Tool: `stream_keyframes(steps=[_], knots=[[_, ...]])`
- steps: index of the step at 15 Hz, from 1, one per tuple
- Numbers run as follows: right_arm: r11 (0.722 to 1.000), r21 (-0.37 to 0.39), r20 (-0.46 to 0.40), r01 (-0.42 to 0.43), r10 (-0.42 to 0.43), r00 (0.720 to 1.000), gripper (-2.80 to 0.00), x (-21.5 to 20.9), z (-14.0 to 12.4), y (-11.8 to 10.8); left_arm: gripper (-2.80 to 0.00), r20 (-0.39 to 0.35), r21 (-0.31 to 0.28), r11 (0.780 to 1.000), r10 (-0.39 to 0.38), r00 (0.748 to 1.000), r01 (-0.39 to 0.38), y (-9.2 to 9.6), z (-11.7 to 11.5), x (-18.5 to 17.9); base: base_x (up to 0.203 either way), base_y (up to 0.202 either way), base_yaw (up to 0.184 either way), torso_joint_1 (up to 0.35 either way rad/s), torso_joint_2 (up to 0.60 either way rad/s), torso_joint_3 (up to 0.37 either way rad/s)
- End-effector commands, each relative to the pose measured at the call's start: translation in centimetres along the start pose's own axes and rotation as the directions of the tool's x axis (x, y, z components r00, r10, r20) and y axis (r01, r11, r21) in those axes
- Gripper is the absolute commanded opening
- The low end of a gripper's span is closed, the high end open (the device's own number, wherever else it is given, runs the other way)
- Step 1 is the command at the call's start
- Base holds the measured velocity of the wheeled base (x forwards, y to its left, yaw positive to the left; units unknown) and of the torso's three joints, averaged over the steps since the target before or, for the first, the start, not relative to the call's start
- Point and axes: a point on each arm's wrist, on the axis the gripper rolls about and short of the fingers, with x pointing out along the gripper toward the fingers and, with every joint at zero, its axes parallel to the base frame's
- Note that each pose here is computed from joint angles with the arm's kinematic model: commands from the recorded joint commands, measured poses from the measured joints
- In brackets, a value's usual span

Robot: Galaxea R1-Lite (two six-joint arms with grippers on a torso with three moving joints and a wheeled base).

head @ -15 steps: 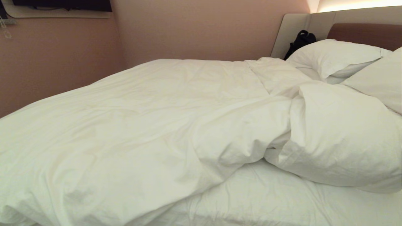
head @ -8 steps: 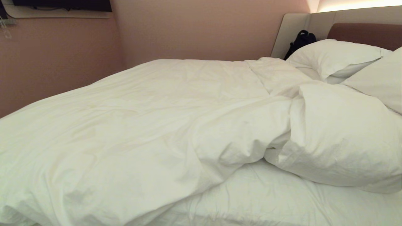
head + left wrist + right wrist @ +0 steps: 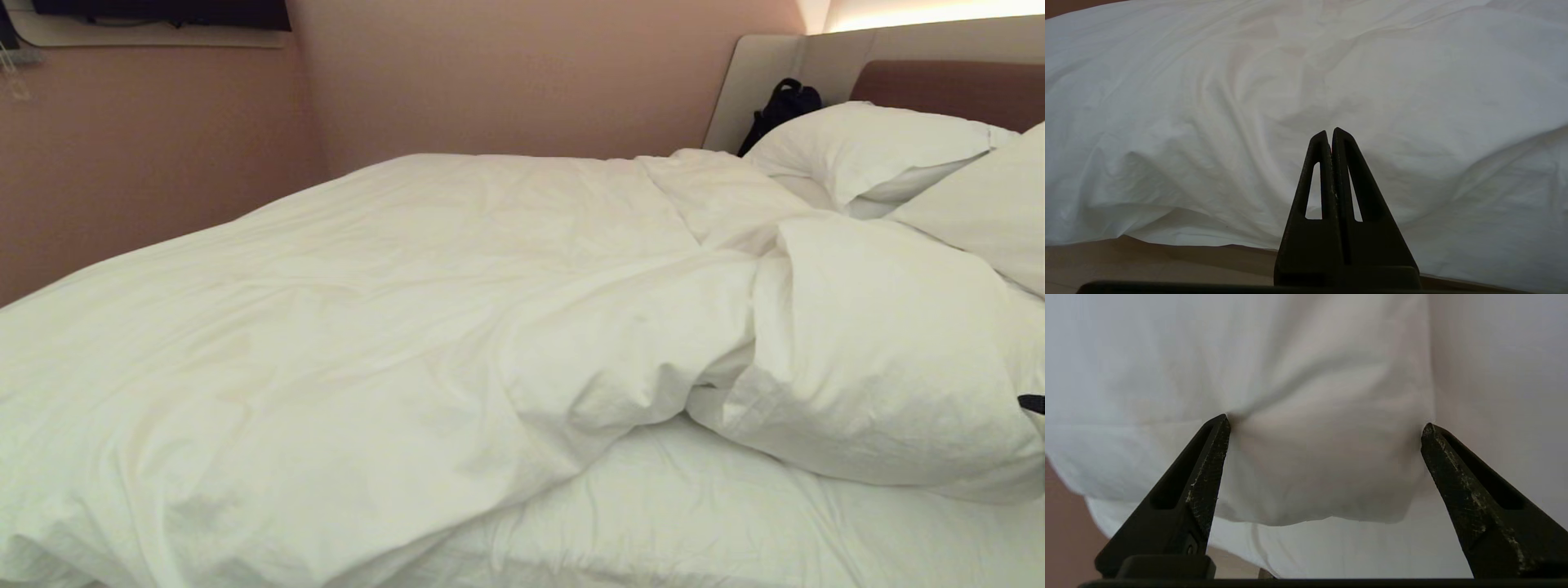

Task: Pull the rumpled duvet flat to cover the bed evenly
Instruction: Hold the folded corner of the quilt

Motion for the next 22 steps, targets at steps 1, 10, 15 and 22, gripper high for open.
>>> stream_keyframes(steps=[1,10,15,22], knots=[[0.985,-0.019,-0.006,-0.17,0.17,0.985,0.0,0.6,-0.3,-0.8,-2.8,0.001,0.0,1.0,0.001,1.0,-0.001,0.0,0.0,0.0,0.0,0.0,0.0,0.0,0.0,0.0],[0.945,-0.062,-0.004,-0.322,0.322,0.947,0.0,1.2,-1.3,-1.6,-2.8,0.001,0.0,1.0,0.001,1.0,-0.001,0.0,0.0,0.0,0.0,0.0,0.0,0.0,0.0,0.0],[0.894,-0.027,-0.041,-0.447,0.446,0.894,0.0,2.5,-2.1,-0.6,-2.8,0.001,0.0,1.0,0.001,1.0,-0.001,0.0,0.0,0.0,0.0,0.0,0.0,0.0,0.0,0.0],[0.852,-0.046,-0.136,-0.522,0.512,0.848,0.0,4.8,-3.0,1.4,-2.8,0.001,0.0,1.0,0.001,1.0,-0.001,0.0,0.0,0.0,0.0,0.0,0.0,0.0,0.0,0.0]])
